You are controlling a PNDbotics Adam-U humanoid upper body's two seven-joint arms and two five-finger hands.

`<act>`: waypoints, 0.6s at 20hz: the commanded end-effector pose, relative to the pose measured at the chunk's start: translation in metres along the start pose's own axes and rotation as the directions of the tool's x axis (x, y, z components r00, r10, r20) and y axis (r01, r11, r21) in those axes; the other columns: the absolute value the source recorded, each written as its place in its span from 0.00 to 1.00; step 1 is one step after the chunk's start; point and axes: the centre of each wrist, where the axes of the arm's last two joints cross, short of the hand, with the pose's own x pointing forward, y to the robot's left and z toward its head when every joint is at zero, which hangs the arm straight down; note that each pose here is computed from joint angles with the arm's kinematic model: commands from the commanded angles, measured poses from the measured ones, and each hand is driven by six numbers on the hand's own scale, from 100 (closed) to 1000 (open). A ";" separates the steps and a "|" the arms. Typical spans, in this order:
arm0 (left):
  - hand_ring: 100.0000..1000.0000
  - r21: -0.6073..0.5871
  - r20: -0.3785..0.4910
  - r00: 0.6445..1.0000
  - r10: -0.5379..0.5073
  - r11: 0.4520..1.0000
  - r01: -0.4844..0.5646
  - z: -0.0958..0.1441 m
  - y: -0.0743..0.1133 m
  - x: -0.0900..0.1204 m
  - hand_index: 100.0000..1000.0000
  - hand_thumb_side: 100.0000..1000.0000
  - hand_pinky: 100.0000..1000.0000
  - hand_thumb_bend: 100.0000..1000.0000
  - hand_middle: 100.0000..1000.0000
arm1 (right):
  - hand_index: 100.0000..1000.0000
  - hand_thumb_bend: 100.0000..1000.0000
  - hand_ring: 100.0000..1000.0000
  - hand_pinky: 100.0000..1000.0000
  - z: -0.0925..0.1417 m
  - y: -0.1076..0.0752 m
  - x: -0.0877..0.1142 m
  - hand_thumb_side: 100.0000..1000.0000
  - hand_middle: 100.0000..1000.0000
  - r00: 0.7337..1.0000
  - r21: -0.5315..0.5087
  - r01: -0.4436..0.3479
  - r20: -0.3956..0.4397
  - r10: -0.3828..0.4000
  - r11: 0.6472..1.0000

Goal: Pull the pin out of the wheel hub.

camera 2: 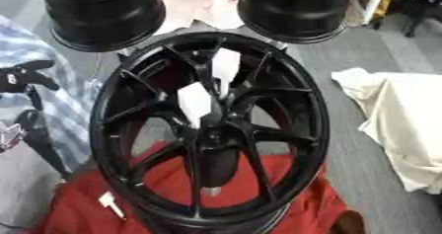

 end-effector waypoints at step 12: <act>1.00 -0.303 0.292 0.936 -0.198 0.909 0.287 -0.001 0.004 0.002 0.84 0.34 0.42 0.00 0.67 | 0.92 0.37 0.78 0.72 -0.012 0.023 0.023 0.41 0.89 0.935 0.303 0.103 0.296 -0.196 0.947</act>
